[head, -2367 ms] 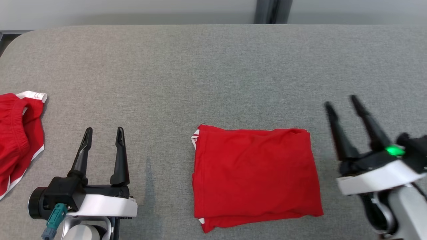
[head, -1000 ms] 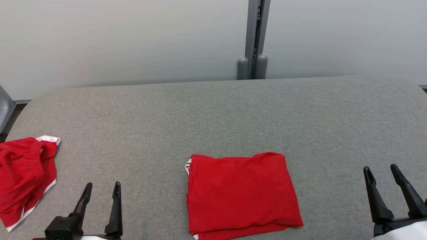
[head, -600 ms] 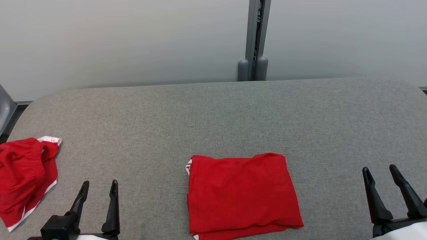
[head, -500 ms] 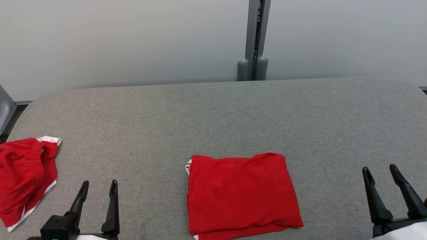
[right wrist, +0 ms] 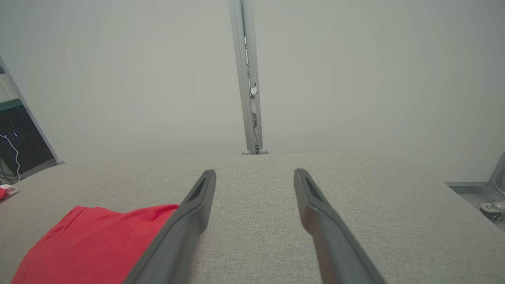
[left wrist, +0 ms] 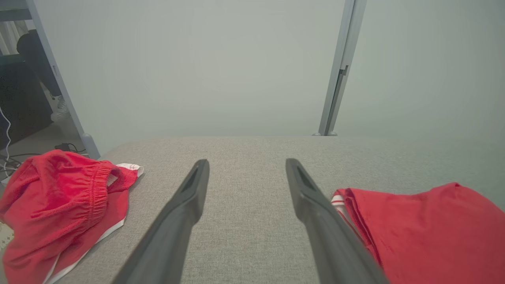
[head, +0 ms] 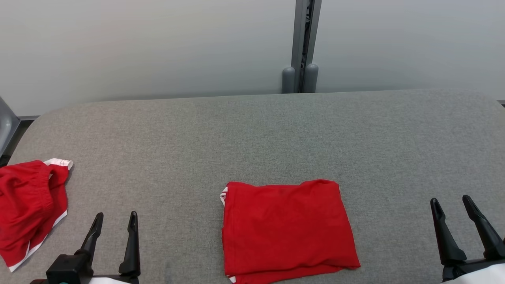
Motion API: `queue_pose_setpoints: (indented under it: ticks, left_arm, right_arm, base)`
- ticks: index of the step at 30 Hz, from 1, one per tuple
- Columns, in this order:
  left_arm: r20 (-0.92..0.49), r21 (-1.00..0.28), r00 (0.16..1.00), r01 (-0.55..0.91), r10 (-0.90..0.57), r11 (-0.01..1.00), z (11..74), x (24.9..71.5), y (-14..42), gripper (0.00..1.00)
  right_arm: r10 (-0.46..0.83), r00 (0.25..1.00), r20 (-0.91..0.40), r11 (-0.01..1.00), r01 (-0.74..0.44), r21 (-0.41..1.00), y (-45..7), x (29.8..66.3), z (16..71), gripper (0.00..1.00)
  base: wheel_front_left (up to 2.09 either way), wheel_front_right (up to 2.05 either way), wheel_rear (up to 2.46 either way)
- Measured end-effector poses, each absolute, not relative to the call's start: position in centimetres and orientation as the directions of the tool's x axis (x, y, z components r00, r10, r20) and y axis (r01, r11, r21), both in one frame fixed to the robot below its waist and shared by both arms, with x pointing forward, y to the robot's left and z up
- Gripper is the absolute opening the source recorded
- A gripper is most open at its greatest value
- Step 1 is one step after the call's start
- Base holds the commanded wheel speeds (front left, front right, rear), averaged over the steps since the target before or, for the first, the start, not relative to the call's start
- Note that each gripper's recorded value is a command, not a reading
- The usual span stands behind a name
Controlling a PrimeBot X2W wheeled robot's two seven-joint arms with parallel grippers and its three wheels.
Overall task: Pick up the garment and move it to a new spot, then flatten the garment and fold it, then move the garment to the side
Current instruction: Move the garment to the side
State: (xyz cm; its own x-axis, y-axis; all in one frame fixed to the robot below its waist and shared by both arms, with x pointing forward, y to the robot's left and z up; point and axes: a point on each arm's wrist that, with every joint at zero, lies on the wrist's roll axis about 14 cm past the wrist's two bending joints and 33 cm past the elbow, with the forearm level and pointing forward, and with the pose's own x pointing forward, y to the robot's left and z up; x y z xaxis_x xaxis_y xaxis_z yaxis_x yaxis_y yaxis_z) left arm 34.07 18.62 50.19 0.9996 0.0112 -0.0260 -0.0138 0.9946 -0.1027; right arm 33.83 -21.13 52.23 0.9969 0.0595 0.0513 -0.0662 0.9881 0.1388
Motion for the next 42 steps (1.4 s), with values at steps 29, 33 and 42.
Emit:
queue_pose_setpoints:
  ticks: [29, 33, 42]
  left_arm:
    - [0.049, -0.102, 0.994, -0.092, 0.097, 0.991, 51.2, 38.3, 21.3, 1.0]
    - [0.039, -0.097, 0.992, -0.117, 0.121, 0.988, 50.8, 38.2, 22.0, 1.0]
    - [0.068, -0.086, 0.989, -0.128, 0.134, 0.988, 51.5, 38.5, 22.6, 1.0]
  right_arm:
    - [0.392, 0.859, -0.331, 0.906, -0.298, 0.301, -9.6, 39.2, 38.6, 1.0]
    - [0.416, 0.837, -0.357, 0.895, -0.306, 0.325, -8.7, 39.6, 37.3, 1.0]
    - [0.441, 0.831, -0.338, 0.881, -0.327, 0.342, -8.3, 40.0, 37.5, 0.0]
  base:
    - [0.0, 0.0, 0.0]
    - [0.0, 0.0, 0.0]
    - [0.0, 0.0, 0.0]
